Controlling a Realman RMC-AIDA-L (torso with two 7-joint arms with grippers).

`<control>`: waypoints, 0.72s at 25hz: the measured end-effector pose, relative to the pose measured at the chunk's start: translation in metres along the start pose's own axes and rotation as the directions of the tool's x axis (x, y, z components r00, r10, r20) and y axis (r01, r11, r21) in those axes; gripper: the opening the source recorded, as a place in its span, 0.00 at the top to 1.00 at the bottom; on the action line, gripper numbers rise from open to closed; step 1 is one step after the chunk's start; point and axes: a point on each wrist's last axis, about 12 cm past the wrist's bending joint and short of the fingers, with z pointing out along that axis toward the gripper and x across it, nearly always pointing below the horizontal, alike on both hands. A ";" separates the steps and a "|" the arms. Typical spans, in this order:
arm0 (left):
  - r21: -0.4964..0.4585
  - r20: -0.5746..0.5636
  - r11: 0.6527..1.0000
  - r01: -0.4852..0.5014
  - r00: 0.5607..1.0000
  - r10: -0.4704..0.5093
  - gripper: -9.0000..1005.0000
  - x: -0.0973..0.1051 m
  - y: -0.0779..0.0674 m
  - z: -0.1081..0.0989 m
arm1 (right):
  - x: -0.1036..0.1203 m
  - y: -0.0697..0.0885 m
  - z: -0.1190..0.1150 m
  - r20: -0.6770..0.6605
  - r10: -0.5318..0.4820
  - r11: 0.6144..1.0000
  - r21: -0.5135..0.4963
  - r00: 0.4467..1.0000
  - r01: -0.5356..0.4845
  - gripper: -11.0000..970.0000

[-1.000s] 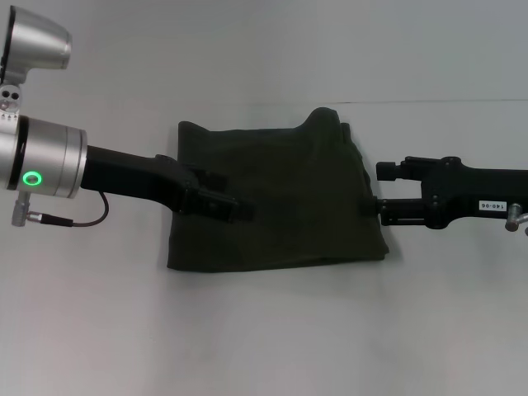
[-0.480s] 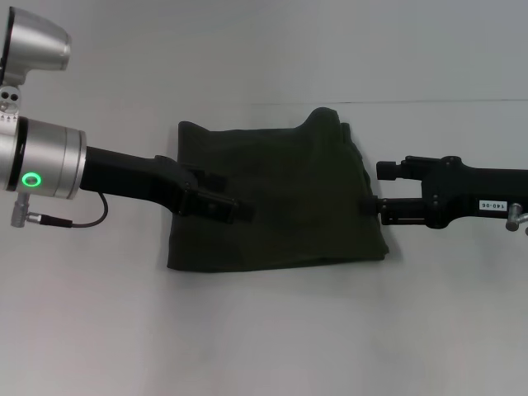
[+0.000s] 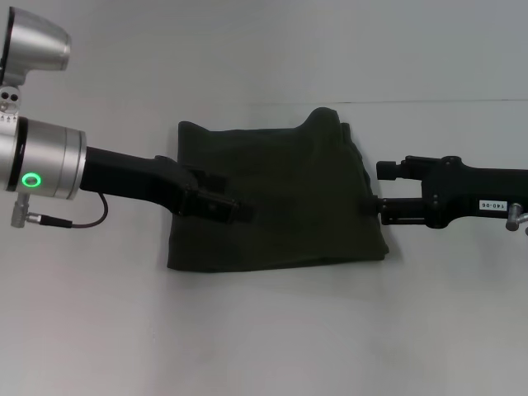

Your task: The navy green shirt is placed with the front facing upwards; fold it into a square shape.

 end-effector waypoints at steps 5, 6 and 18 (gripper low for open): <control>0.021 -0.003 0.998 -0.064 0.998 0.064 0.06 0.001 -0.006 0.000 | 0.000 0.000 0.000 0.000 -0.001 1.000 0.000 1.000 0.001 0.12; 0.023 -0.001 0.996 -0.084 0.996 0.084 0.06 0.002 -0.008 0.000 | 0.000 0.000 0.000 0.000 -0.001 1.000 0.000 1.000 0.001 0.12; 0.031 -0.003 0.992 -0.122 0.993 0.122 0.06 0.004 -0.018 0.001 | 0.000 0.000 0.001 0.001 -0.003 1.000 -0.001 1.000 0.003 0.12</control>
